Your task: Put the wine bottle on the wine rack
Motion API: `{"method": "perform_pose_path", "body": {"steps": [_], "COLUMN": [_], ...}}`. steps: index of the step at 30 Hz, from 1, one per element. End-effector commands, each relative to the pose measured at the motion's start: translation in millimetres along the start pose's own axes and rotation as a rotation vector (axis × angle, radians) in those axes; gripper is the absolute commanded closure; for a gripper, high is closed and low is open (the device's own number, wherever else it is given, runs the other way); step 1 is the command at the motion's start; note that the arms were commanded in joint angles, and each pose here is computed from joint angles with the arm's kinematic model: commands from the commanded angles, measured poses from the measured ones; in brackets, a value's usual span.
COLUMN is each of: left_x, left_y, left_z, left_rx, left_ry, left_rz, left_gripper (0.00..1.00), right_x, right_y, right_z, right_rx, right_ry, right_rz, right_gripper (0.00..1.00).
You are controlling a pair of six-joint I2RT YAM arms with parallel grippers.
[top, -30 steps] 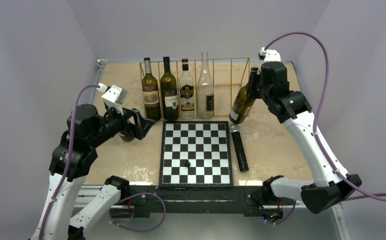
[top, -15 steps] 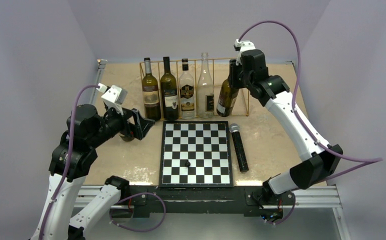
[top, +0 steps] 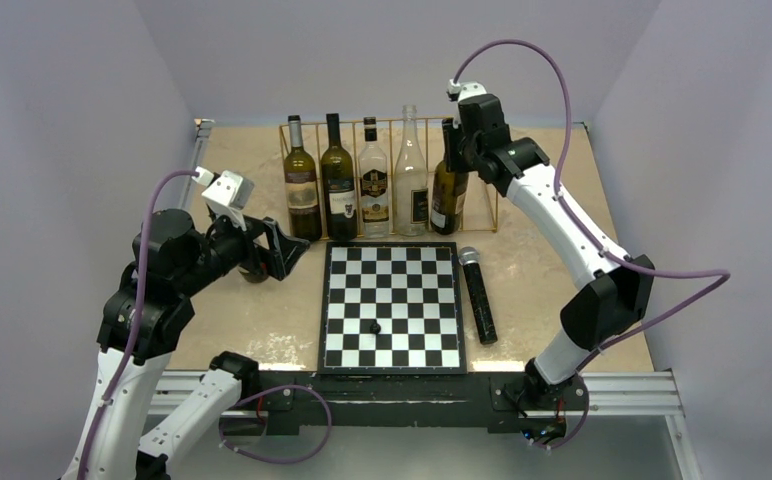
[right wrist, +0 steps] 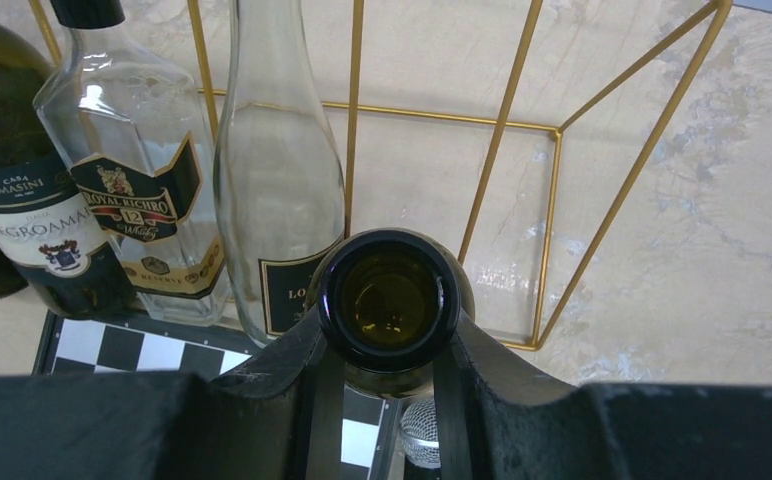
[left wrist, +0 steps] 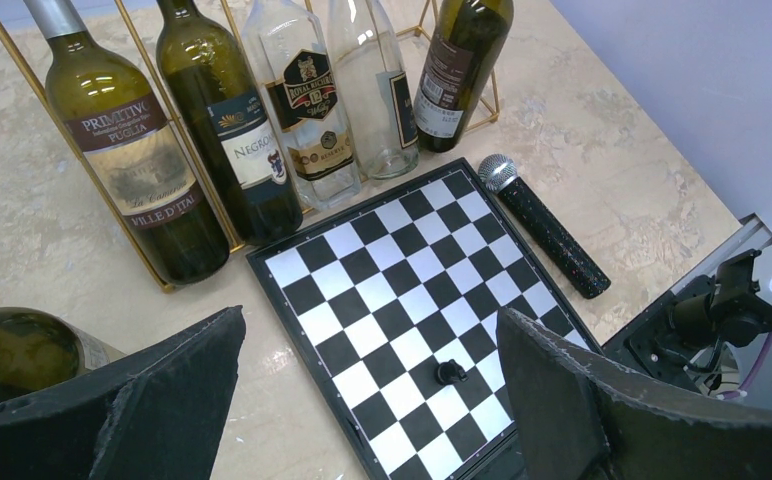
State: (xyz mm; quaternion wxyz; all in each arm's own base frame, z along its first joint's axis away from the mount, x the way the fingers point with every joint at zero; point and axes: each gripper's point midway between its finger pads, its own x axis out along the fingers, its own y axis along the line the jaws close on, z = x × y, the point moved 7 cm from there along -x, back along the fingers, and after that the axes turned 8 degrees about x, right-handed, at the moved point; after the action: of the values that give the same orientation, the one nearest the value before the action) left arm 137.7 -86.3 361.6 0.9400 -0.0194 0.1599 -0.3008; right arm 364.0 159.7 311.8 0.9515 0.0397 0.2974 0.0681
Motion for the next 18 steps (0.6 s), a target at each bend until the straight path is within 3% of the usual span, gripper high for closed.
{"method": "perform_pose_path", "body": {"steps": [1,18], "left_x": [-4,-3], "left_y": [-2,-1], "left_z": [9,8], "left_rx": [-0.004,-0.005], "left_ry": [-0.046,-0.038], "left_rz": [0.003,0.007], "left_gripper": [0.01,0.01], "right_x": [-14,16], "right_y": [8,9], "right_z": [48,26], "right_rx": [0.025,-0.012], "right_ry": [-0.181,0.023], "right_rz": [0.015,-0.050], "right_gripper": [1.00,1.00]}}
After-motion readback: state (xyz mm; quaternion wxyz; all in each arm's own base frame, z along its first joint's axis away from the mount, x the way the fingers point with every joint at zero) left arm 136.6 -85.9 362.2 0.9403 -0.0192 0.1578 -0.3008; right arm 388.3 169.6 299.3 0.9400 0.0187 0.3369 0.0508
